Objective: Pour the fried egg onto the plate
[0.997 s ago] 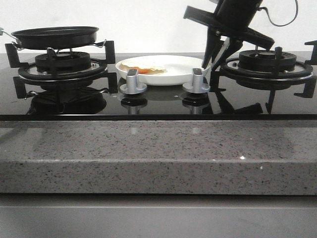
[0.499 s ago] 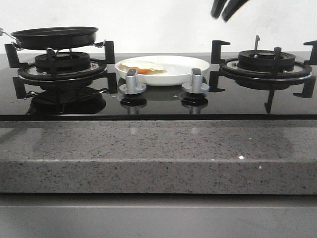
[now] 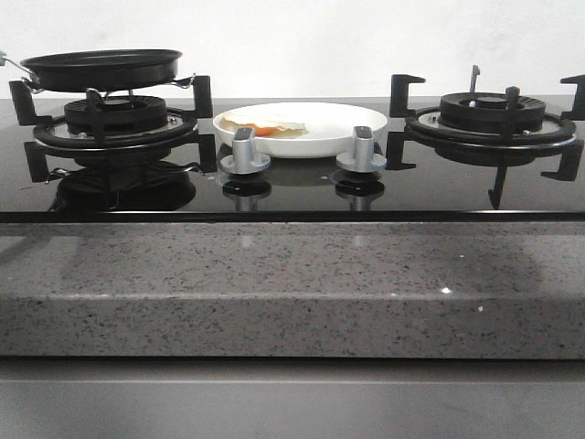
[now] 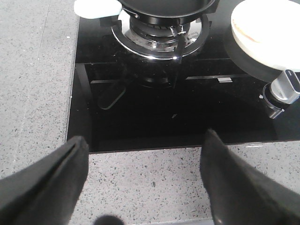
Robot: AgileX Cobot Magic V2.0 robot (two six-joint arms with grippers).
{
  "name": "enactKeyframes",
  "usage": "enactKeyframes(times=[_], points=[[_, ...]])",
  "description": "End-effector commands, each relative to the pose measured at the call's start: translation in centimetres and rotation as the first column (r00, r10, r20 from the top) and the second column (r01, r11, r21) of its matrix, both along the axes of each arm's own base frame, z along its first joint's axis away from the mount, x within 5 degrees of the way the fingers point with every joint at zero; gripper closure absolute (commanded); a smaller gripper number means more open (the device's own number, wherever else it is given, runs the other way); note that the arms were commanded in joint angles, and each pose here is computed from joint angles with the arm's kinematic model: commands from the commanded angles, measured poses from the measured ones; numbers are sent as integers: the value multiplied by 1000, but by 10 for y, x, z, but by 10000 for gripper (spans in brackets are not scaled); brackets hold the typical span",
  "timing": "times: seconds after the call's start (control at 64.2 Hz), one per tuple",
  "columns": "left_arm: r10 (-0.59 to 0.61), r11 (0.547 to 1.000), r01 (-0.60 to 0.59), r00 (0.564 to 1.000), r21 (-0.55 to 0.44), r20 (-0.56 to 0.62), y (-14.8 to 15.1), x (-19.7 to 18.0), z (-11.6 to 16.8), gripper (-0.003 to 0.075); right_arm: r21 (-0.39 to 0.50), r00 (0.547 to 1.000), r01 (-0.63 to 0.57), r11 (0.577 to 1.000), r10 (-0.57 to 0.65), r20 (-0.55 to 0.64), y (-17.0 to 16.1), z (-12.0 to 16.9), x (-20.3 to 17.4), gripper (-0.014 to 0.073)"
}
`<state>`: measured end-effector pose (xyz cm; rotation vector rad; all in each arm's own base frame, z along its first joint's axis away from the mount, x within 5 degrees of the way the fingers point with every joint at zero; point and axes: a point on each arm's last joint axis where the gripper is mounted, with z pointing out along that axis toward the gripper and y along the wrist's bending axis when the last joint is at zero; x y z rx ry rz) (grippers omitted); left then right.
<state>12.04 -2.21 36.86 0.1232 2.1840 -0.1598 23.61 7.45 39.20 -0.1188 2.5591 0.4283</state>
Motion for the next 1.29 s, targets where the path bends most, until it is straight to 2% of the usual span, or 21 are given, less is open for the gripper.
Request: enactKeyframes(times=[0.0,0.187,0.436,0.639,0.873,0.919,0.997,1.169,1.278], points=[[9,1000,-7,996,-23,88,0,1,13,228,0,995,5,1000,-5,99,-7,9,-22,412],[9,1000,-7,996,-23,88,0,1,13,228,-5,995,10,1000,-9,101,-18,-12,-67,412],[9,1000,-7,996,-23,88,0,1,13,228,13,983,20,1000,-22,182,-30,-30,-114,412],[10,1000,-8,996,-23,91,0,1,13,228,21,974,20,1000,-24,224,-37,-42,-142,412],[8,1000,-5,996,-31,92,0,1,14,232,31,956,29,999,-37,290,-42,-51,-157,419],[8,1000,-5,996,-31,92,0,1,14,260,29,956,30,999,-37,291,-42,-52,-157,442],[8,1000,-5,996,-31,92,0,1,14,351,28,957,30,999,-37,289,-42,-53,-158,501],[8,1000,-5,996,-31,90,0,1,13,614,29,956,31,999,-38,290,-42,-54,-158,669],[7,999,-3,996,-38,88,-1,1,13,718,26,956,32,999,-38,291,-42,-54,-158,664]])
